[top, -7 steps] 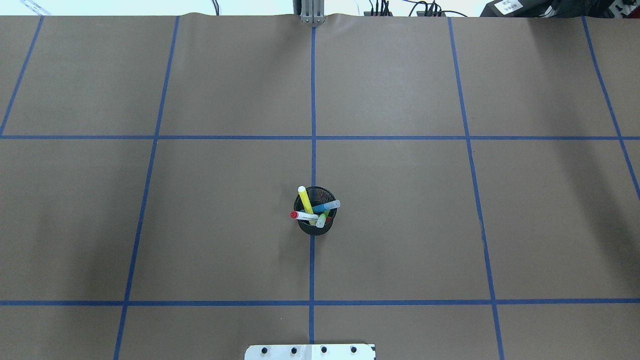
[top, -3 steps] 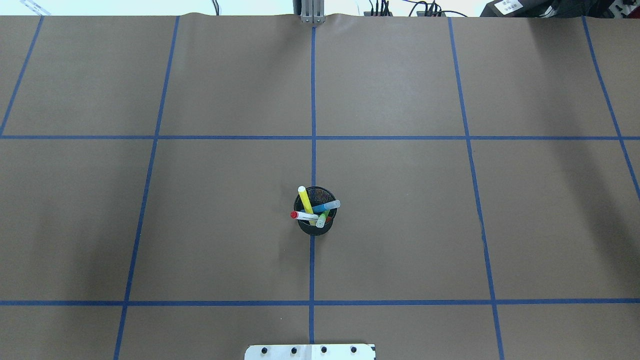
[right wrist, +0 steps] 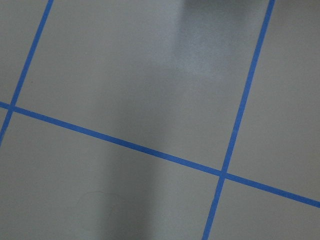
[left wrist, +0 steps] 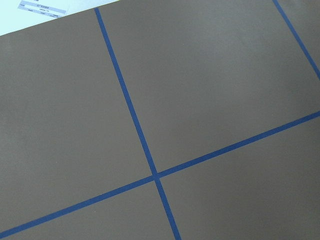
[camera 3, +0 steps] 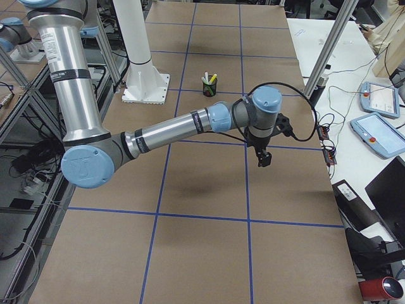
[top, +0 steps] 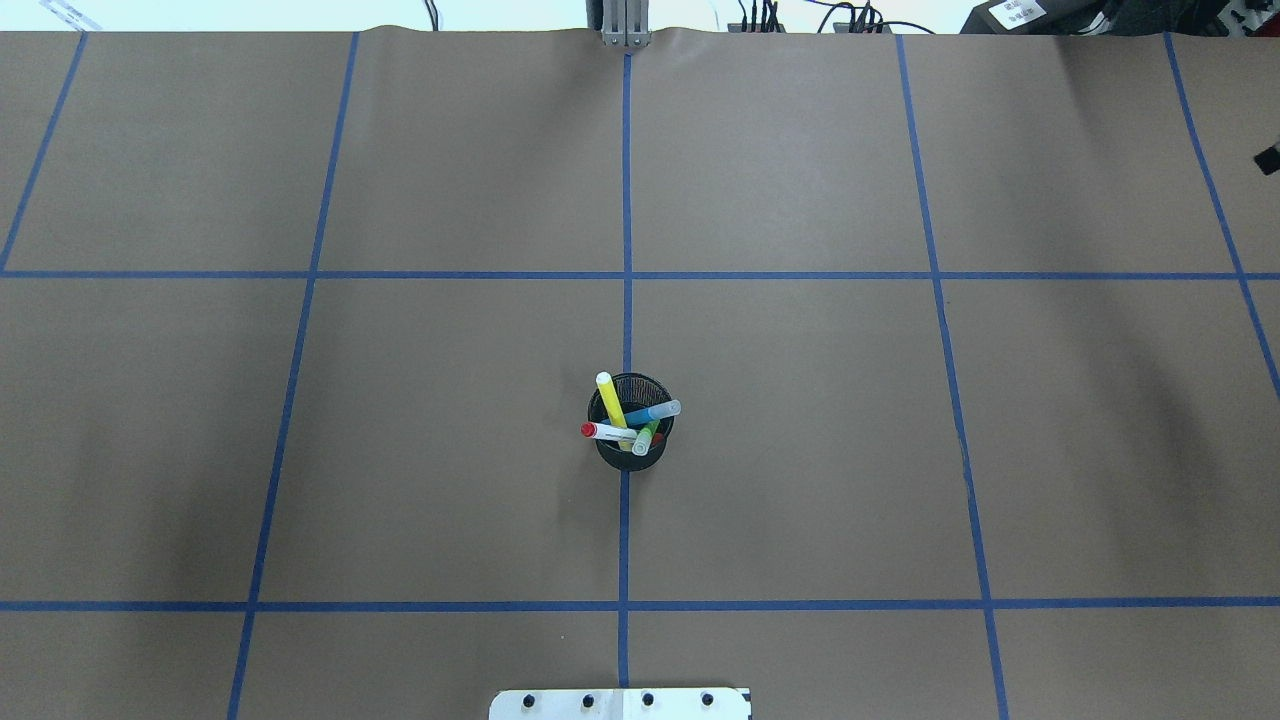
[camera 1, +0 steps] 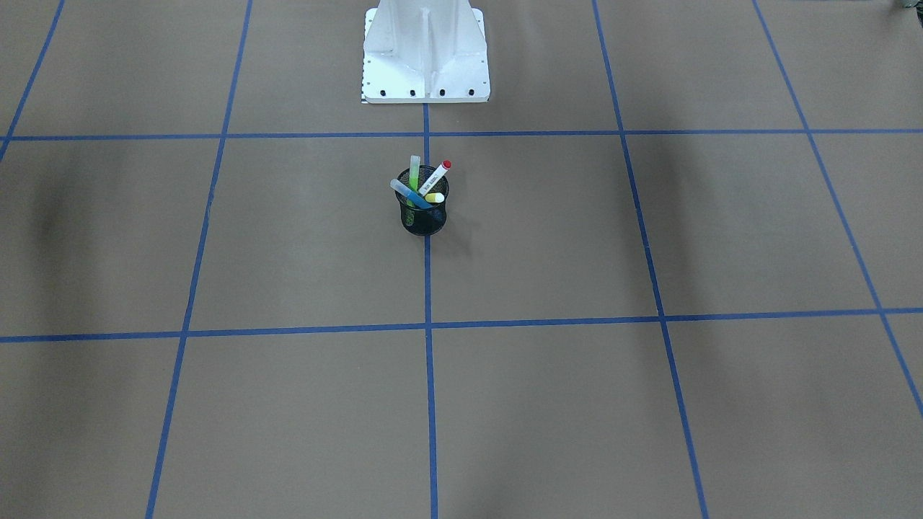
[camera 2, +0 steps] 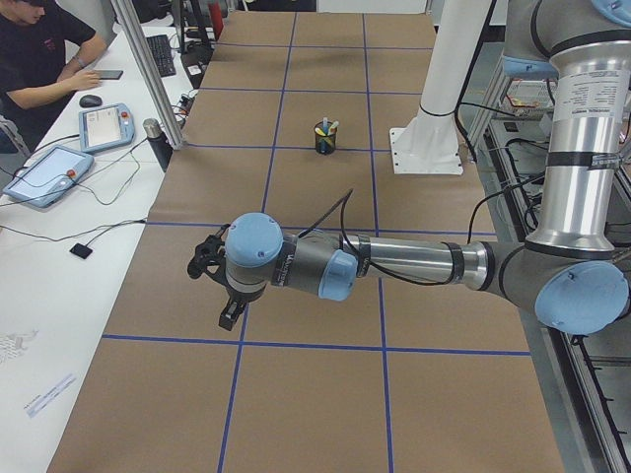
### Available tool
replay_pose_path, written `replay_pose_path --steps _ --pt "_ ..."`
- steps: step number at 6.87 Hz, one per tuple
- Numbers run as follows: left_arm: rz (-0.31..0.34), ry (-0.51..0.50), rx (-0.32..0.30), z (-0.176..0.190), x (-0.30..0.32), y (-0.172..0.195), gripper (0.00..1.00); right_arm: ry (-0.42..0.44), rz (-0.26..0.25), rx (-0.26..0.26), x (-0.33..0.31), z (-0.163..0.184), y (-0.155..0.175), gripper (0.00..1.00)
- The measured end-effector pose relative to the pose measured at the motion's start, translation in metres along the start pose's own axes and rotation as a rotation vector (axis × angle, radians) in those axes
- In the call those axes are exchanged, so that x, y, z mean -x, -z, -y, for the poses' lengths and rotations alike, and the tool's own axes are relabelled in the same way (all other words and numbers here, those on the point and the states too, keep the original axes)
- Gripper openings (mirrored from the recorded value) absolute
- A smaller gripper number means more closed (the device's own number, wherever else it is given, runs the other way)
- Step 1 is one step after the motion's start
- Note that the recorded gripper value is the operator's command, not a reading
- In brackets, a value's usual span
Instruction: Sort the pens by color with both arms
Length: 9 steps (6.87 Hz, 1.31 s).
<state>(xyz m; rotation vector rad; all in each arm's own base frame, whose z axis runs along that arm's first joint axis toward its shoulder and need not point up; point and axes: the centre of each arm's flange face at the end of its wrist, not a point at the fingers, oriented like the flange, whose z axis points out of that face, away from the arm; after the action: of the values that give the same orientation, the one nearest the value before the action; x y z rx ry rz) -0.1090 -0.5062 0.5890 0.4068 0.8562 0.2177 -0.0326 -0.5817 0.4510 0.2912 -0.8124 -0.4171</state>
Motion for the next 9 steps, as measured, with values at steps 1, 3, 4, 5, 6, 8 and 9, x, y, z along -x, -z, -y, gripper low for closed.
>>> replay_pose_path --steps 1,3,4,5,6,8,9 --pt "-0.001 0.007 0.005 -0.001 0.0 0.0 1.0 0.061 0.032 -0.009 0.038 0.031 -0.004 0.99" --pt "-0.002 0.016 0.01 -0.004 0.001 -0.001 1.0 0.038 0.092 -0.013 0.116 0.082 -0.013 0.99" --pt "-0.002 0.019 0.012 -0.004 0.002 -0.001 1.0 0.005 0.116 -0.007 0.153 0.099 -0.018 0.99" --pt "-0.002 0.022 0.014 -0.005 0.002 -0.001 1.0 -0.022 0.139 0.005 0.186 0.107 -0.025 1.0" --pt "-0.003 0.024 0.015 -0.005 0.002 0.0 1.0 -0.04 0.167 0.02 0.214 0.111 -0.035 0.99" --pt "-0.003 0.025 0.016 -0.005 0.001 0.0 1.0 -0.13 0.244 0.003 0.263 0.114 -0.058 0.99" --pt "-0.003 0.025 0.017 -0.005 0.001 0.0 1.0 -0.154 0.295 -0.019 0.285 0.115 -0.077 0.99"
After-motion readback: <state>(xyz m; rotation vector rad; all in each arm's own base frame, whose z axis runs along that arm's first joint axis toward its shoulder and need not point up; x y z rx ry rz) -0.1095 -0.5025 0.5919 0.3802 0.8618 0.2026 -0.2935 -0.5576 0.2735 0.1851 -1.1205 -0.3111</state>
